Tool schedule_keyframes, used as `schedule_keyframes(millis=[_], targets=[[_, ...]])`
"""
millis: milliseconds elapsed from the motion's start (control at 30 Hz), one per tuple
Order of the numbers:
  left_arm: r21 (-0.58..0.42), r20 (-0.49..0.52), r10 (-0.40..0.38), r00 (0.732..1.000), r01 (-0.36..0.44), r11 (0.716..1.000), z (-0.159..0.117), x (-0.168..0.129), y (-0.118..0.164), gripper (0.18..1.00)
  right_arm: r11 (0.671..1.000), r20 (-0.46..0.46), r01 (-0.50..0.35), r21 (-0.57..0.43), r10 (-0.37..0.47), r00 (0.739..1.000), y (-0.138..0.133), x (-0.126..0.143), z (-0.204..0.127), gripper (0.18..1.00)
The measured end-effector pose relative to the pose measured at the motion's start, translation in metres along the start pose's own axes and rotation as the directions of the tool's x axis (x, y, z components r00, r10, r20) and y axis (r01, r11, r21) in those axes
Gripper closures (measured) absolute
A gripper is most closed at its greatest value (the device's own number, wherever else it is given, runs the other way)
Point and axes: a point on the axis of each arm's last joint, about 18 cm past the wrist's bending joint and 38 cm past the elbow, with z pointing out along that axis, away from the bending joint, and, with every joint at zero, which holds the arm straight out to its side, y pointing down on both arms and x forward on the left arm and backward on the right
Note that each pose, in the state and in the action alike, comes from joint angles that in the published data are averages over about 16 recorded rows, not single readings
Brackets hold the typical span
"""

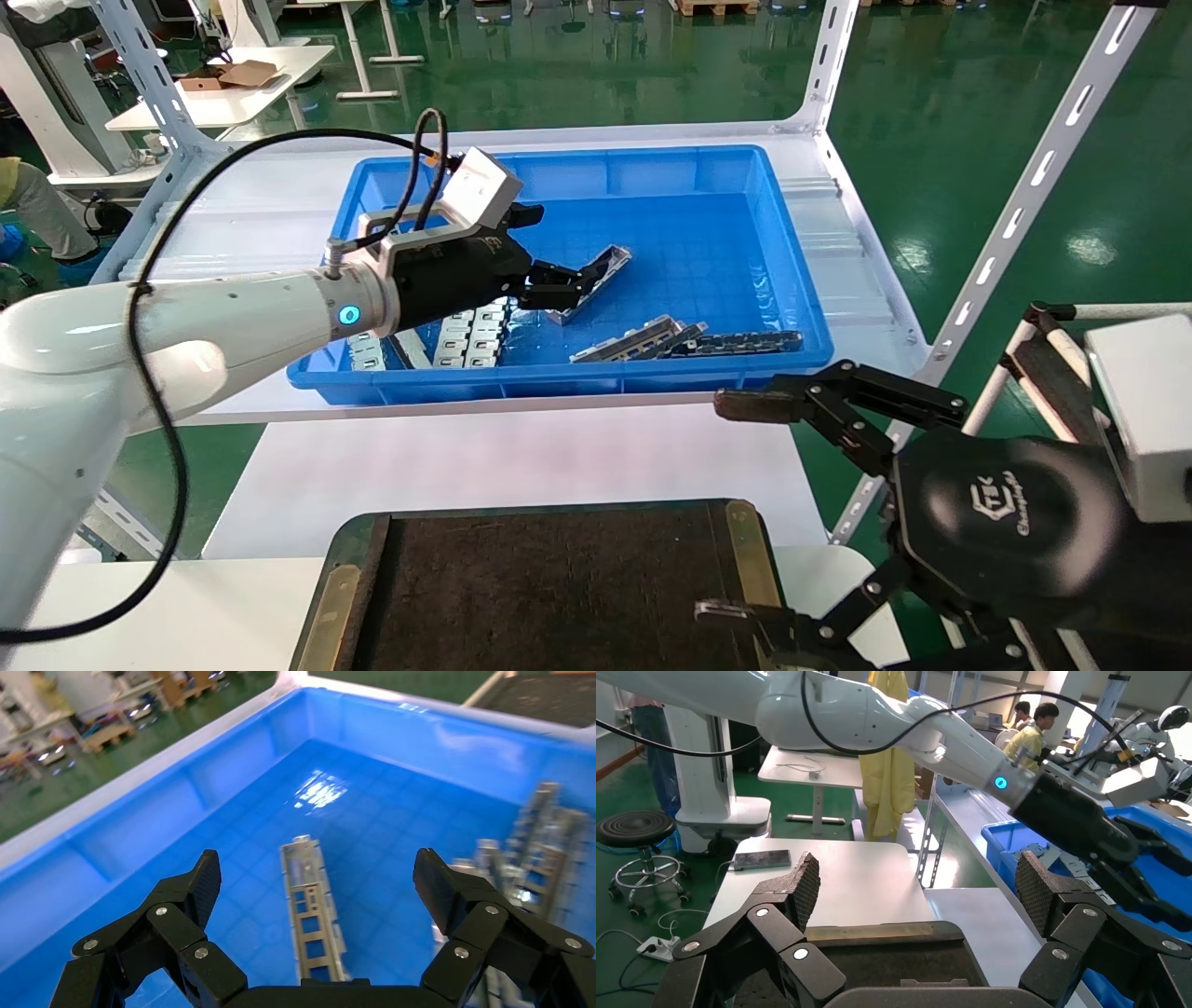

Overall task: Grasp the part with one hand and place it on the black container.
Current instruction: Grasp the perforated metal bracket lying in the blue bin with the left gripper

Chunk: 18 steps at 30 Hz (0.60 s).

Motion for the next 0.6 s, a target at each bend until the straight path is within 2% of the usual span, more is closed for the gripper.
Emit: schedule_keyframes(millis=[233,600], targets=[[-0.057,0.04,-0.006,0.999,0.008,0.998,0.019,0.004,0.012,0.184,1.0,0.0,0.0,0.0,0.0,1.0,0.0,0.0,0.0,0.178],[-0.104,0.067,-0.011,0.998,0.018,0.994,0.027,0.01,0.028,0.185,1.0,0.0,0.0,0.0,0.0,1.0,0.0,0.0,0.0,0.179]])
